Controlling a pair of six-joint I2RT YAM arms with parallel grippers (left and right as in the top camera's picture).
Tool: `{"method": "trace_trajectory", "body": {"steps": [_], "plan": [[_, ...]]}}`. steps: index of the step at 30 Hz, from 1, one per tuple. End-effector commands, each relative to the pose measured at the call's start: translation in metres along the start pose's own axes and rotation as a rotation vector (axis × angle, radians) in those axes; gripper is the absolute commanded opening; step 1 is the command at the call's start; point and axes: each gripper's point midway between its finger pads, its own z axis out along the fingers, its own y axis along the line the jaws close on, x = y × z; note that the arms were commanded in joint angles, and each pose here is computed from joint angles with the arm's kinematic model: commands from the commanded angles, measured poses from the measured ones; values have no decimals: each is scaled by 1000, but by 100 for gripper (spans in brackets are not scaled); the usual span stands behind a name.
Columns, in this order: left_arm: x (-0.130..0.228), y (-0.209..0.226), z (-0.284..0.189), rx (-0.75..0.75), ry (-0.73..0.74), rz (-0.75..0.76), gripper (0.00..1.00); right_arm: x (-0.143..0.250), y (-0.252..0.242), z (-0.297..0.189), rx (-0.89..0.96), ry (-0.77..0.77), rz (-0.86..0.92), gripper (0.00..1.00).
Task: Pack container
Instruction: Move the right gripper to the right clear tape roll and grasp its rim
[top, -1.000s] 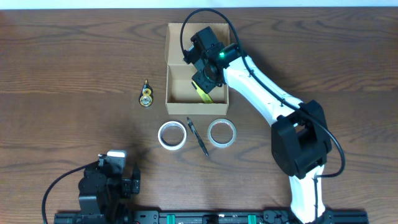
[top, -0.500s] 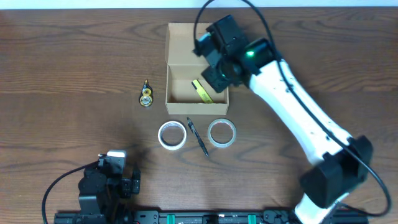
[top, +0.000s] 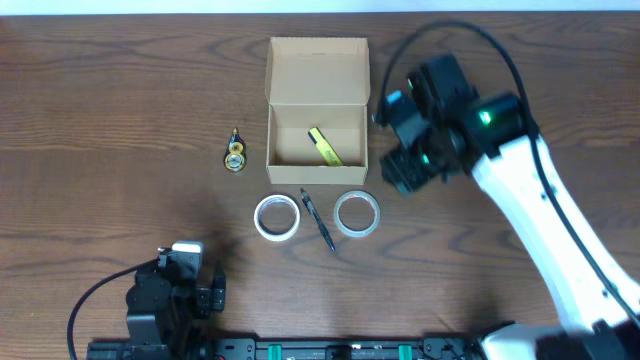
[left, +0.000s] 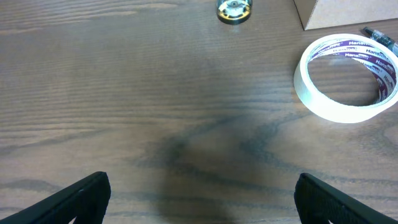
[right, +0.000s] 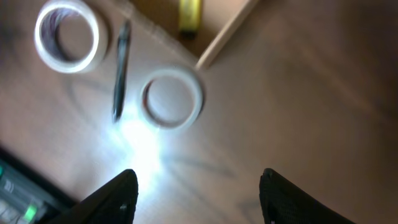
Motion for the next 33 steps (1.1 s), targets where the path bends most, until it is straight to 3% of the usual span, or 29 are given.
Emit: {"method": "trace_trajectory", "body": {"steps": [1, 8, 15, 21, 33], "plan": [[15, -2, 3, 5, 54, 17, 95, 28, 14, 4, -66, -10, -57, 64], [15, -2, 3, 5, 54, 17, 95, 58, 35, 11, -137, -103, -172, 85], [15, -2, 3, 5, 54, 17, 95, 49, 32, 17, -137, -109, -93, 83], [15, -2, 3, 5, 54, 17, 95, 55, 32, 52, -171, 25, -36, 85], [15, -2, 3, 5, 54, 17, 95, 61, 11, 101, 106, 163, 516, 85]]}}
